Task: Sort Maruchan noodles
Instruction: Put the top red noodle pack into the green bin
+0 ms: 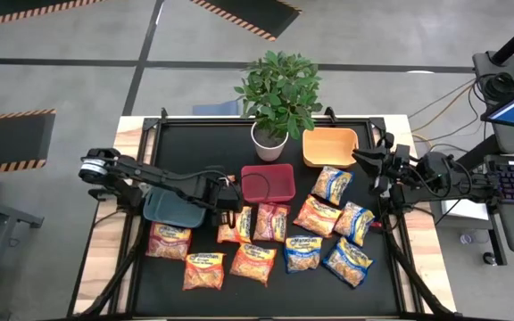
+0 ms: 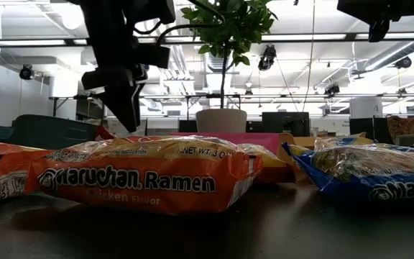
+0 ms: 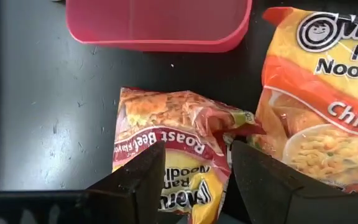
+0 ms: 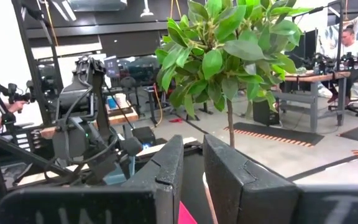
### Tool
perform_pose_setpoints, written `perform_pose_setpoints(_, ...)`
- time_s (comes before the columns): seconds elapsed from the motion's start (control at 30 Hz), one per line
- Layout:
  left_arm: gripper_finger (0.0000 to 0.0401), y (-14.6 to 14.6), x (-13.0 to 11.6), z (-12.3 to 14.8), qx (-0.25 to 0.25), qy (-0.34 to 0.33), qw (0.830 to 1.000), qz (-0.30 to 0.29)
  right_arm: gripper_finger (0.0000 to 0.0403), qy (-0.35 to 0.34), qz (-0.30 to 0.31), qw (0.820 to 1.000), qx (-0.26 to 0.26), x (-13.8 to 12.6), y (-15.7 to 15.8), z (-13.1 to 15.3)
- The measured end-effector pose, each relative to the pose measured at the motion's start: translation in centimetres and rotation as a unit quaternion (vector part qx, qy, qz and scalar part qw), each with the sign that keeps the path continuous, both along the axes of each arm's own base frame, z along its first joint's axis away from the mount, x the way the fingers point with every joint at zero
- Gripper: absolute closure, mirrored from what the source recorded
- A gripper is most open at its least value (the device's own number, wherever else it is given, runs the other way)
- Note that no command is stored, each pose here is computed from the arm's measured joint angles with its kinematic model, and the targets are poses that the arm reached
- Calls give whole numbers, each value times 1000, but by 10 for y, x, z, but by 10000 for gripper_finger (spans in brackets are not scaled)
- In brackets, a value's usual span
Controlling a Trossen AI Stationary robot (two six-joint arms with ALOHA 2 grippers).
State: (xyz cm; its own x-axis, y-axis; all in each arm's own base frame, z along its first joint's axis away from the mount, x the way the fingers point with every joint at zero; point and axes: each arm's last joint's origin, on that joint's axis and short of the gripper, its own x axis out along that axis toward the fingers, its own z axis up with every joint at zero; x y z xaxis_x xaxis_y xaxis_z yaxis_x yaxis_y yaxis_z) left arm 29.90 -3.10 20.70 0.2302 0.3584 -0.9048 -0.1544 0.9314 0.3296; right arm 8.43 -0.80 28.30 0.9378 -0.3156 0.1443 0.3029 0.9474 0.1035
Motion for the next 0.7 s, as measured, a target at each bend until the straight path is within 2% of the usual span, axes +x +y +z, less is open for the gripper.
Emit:
perform_pose_setpoints(0.13, 232, -2, 0, -6, -39, -2, 999, -7, 351, 5, 2, 1000, 9, 1, 0, -3)
perform_pose_setpoints(0.23, 232, -3, -2, -14, -49, -8, 999, -3, 351, 4, 3, 1000, 13, 1, 0, -4)
perform_pose_setpoints(0.37, 232, -1, -6, -20, -47, -1, 999, 5, 351, 3, 4, 1000, 19, 1, 0, -4)
perform_pose_setpoints(0.7, 232, 0, -2, -35, -7, 20, 1000, 13, 351, 2, 4, 1000, 20, 1, 0, -4)
